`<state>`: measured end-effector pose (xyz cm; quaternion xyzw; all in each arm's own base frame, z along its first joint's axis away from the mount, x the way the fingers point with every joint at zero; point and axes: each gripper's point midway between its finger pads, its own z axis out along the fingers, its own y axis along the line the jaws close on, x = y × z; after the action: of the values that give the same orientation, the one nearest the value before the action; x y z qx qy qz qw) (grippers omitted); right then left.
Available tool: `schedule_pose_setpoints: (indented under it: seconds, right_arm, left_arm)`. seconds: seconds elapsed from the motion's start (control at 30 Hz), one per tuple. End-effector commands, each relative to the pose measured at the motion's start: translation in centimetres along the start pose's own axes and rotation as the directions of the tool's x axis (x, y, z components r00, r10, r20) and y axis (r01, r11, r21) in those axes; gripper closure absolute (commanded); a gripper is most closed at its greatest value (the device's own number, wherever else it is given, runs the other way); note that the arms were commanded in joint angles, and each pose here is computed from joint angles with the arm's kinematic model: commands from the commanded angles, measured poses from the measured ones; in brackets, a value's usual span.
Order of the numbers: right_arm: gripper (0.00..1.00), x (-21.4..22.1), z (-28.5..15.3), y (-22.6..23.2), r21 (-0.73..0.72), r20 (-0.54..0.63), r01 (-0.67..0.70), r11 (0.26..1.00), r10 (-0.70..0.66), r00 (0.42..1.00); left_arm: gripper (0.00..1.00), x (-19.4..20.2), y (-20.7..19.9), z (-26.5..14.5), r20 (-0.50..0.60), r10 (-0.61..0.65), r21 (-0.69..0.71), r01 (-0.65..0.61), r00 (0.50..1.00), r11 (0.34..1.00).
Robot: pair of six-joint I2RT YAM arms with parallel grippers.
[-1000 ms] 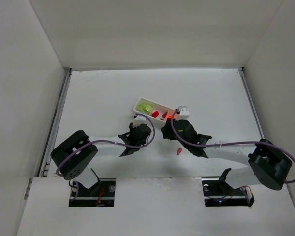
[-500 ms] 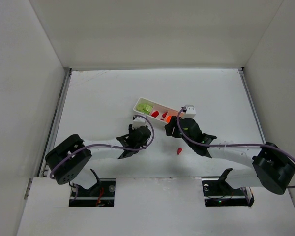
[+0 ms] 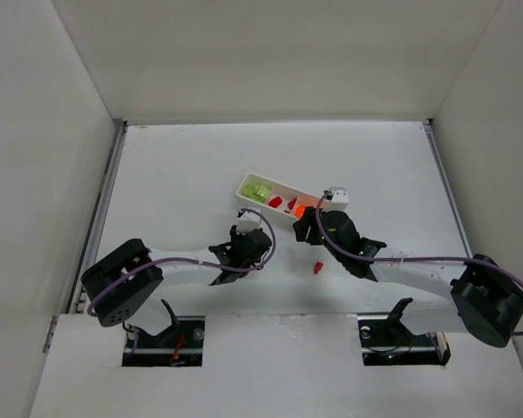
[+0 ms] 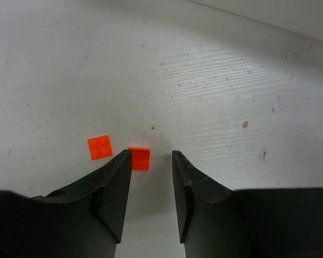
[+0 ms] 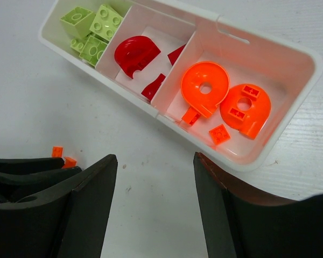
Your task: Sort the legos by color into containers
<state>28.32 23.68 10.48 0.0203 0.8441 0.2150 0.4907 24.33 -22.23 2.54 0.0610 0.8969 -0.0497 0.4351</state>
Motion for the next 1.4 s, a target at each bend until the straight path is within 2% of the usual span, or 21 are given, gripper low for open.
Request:
schedule_pose_setpoints:
  seconds: [0.0,0.3,0.47,0.77,0.87,1.07,1.37]
  right_arm:
    - [0.35,-1.5,-0.3,1.0,-0.043,0.052,-0.037,0.998,0.039,0.998]
    - [0.35,-1.0,0.3,1.0,-0.033,0.035,-0.029,0.999,0.03,0.999]
    - [0.35,-1.1,0.4,1.1,-0.035,0.035,-0.03,0.999,0.031,0.999]
    - [0.35,-1.2,0.2,1.1,-0.036,0.04,-0.031,0.999,0.032,0.999]
    - [0.35,-1.1,0.1,1.1,-0.038,0.04,-0.031,0.999,0.033,0.999]
    - [0.35,-1.5,-0.3,1.1,-0.046,0.053,-0.036,0.998,0.039,0.998]
    - [0.33,-4.5,-2.3,-1.5,-0.012,0.181,-0.11,0.994,0.111,0.977]
  left_arm:
    - [0.67,-0.7,0.7,-0.3,0.04,-0.022,-0.03,0.023,0.999,0.999]
    - [0.64,-2.9,-0.4,-1.9,0.14,-0.09,0.056,0.083,0.986,0.995]
    - [0.64,-1.8,1.3,-1.1,0.108,-0.088,0.007,0.087,0.99,0.996]
    - [0.66,-0.2,0.6,0.3,0.046,-0.035,-0.008,0.035,0.998,0.999]
    - [0.7,0.4,0.7,0.7,0.027,-0.026,-0.022,0.026,0.999,0.999]
    - [0.83,0.3,0.7,0.5,0.032,-0.029,-0.02,0.029,0.999,0.999]
    - [0.85,-4.5,-1.6,-1.8,0.105,-0.099,0.081,0.091,0.99,0.993]
